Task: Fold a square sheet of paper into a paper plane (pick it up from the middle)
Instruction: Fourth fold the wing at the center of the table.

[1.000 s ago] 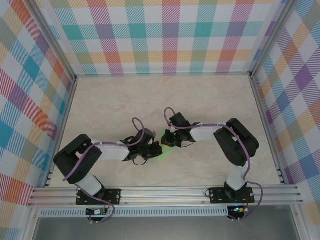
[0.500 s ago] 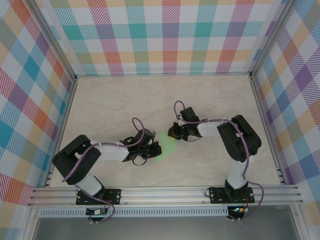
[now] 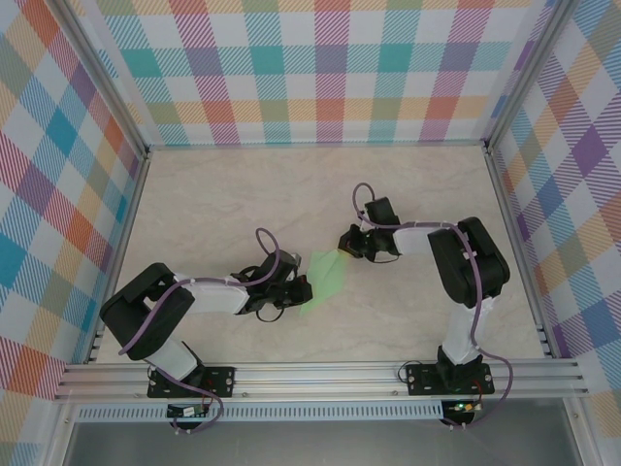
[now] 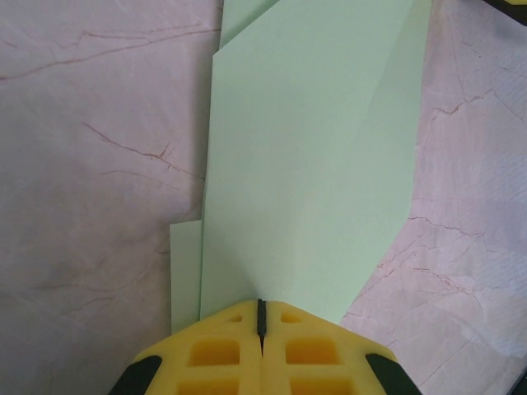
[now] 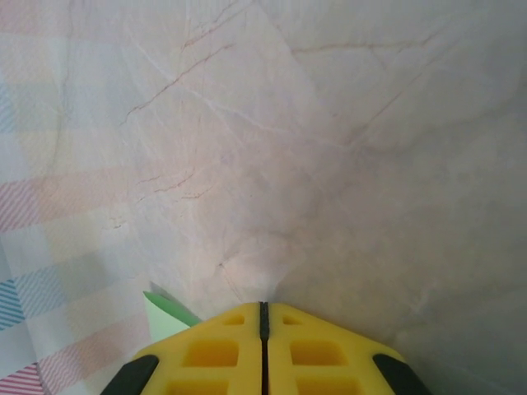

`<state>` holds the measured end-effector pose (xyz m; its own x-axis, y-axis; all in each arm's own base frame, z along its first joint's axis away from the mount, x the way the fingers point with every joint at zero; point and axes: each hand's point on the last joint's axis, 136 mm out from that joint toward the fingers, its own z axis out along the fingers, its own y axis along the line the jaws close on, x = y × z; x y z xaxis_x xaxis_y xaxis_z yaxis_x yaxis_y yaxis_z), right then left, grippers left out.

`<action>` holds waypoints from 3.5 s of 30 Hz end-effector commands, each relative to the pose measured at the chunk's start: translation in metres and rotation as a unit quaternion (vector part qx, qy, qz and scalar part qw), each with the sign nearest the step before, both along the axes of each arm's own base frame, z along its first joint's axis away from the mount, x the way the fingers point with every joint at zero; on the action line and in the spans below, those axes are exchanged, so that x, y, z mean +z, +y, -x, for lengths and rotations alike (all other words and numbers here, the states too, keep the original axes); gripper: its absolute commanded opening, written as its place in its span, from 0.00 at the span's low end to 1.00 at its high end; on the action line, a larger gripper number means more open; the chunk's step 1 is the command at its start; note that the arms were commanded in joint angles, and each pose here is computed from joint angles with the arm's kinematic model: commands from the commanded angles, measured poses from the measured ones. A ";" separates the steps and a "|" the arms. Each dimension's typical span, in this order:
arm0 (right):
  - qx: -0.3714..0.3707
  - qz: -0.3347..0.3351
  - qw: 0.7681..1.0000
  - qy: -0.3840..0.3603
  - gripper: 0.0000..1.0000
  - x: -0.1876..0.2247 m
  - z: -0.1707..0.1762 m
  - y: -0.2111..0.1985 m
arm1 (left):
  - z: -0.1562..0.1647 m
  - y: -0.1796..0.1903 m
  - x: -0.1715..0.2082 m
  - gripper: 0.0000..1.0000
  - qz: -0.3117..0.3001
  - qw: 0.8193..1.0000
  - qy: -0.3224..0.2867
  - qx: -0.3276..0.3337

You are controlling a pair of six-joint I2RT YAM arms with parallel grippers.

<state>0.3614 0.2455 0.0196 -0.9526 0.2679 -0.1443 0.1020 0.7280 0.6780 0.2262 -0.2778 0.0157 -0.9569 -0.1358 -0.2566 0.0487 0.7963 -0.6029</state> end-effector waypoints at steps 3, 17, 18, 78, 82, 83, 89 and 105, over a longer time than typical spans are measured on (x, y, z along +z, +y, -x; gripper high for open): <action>-0.003 -0.006 0.998 -0.063 0.10 0.056 -0.013 -0.007 | 0.058 0.062 -0.062 0.00 -0.137 0.984 0.112 -0.010; 0.082 -0.057 0.995 0.002 0.07 0.033 0.075 0.065 | 0.056 0.059 -0.061 0.00 -0.133 0.985 0.110 -0.011; 0.084 -0.061 0.995 0.007 0.07 0.028 0.078 0.068 | 0.056 0.059 -0.061 0.00 -0.133 0.985 0.110 -0.011; 0.051 0.030 0.993 0.101 0.04 -0.051 0.103 0.033 | 0.009 -0.001 0.075 0.15 0.054 0.998 0.028 0.023; 0.049 0.027 0.993 0.102 0.04 -0.050 0.103 0.034 | -0.010 -0.018 0.069 0.16 0.088 0.994 0.033 0.053; 0.049 0.028 0.993 0.103 0.04 -0.050 0.103 0.034 | -0.015 -0.023 0.068 0.16 0.097 0.993 0.033 0.059; 0.050 0.028 0.993 0.104 0.04 -0.051 0.105 0.033 | -0.030 -0.025 0.041 0.17 0.096 0.988 0.051 0.110; 0.047 0.042 0.992 0.111 0.04 -0.056 0.110 0.026 | 0.034 0.030 -0.023 0.20 -0.001 0.985 0.130 0.110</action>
